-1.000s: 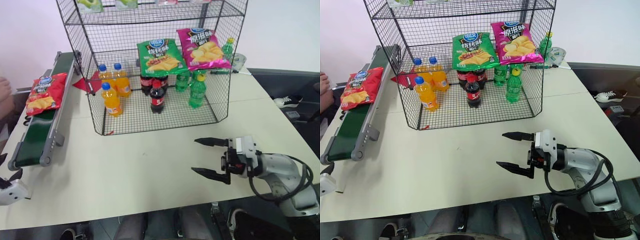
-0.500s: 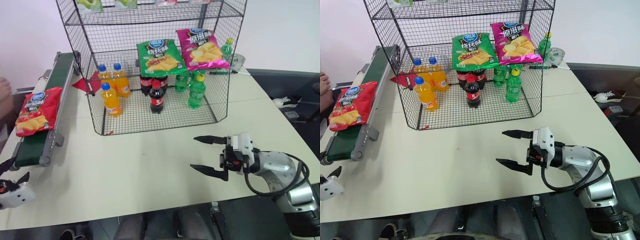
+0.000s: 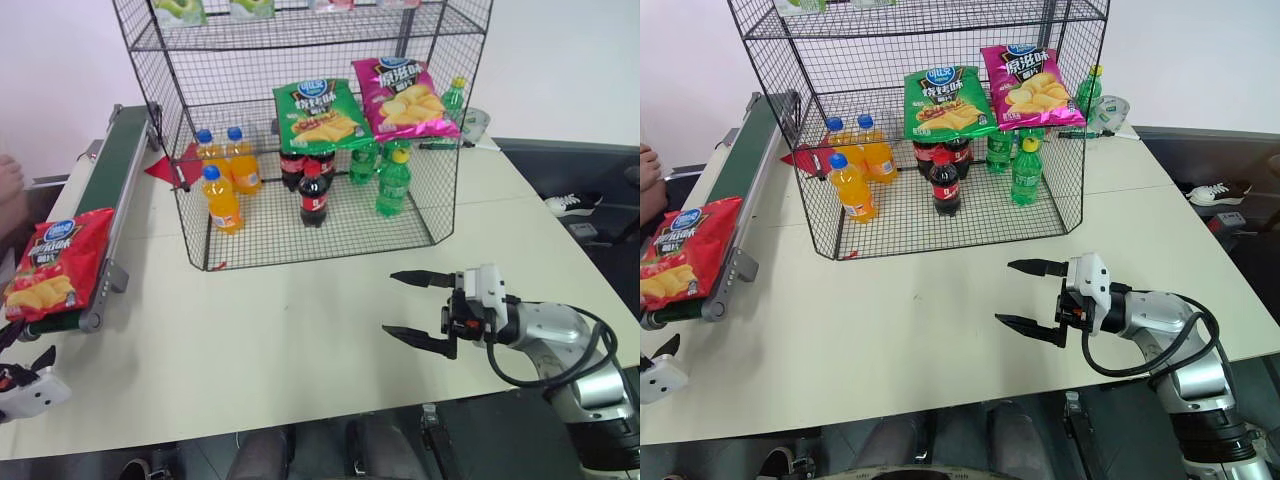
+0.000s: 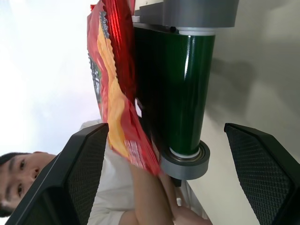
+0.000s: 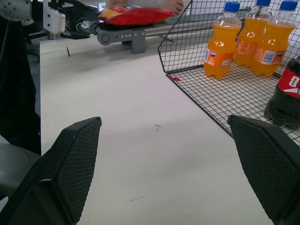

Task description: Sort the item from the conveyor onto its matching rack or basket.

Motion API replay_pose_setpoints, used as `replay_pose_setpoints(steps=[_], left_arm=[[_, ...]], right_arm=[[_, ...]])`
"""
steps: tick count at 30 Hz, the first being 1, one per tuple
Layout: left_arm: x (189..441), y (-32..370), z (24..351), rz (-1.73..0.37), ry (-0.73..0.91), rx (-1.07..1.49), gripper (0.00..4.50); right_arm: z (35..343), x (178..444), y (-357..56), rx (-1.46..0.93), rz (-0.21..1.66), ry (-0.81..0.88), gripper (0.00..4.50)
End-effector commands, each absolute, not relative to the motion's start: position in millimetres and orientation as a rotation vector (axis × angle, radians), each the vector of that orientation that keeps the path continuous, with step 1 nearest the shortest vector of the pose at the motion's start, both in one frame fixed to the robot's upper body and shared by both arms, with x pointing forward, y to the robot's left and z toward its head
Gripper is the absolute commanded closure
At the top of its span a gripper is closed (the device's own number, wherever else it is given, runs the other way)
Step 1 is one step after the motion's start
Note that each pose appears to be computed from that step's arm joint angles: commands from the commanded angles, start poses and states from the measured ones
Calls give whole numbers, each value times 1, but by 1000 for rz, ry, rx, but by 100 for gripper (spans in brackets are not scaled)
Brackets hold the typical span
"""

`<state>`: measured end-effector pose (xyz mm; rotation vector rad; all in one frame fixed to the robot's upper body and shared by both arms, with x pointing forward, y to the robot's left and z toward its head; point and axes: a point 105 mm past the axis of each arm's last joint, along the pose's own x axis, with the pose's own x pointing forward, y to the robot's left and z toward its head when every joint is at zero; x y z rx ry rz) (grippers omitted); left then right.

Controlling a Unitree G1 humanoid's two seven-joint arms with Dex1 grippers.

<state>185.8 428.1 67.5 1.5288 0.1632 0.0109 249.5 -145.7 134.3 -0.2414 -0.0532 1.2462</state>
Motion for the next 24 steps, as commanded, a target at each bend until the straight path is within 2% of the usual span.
replay_pose_setpoints(steps=[1, 8, 11, 17, 18, 24], left_arm=[[188, 430, 75, 51, 136, 1523, 36], [192, 427, 74, 43, 132, 1496, 36], [193, 424, 75, 37, 113, 1459, 114], [189, 426, 76, 52, 118, 1455, 417], [188, 427, 76, 55, 117, 1456, 445], [185, 424, 80, 56, 96, 1453, 445]], right_arm=[[141, 250, -145, -261, 1246, -95, 0], [139, 252, -147, -259, 1232, -91, 0], [138, 252, -147, -258, 1227, -88, 0], [136, 255, -150, -265, 1208, -87, 0], [136, 255, -151, -265, 1205, -87, 0], [133, 256, -149, -259, 1204, -82, 0]])
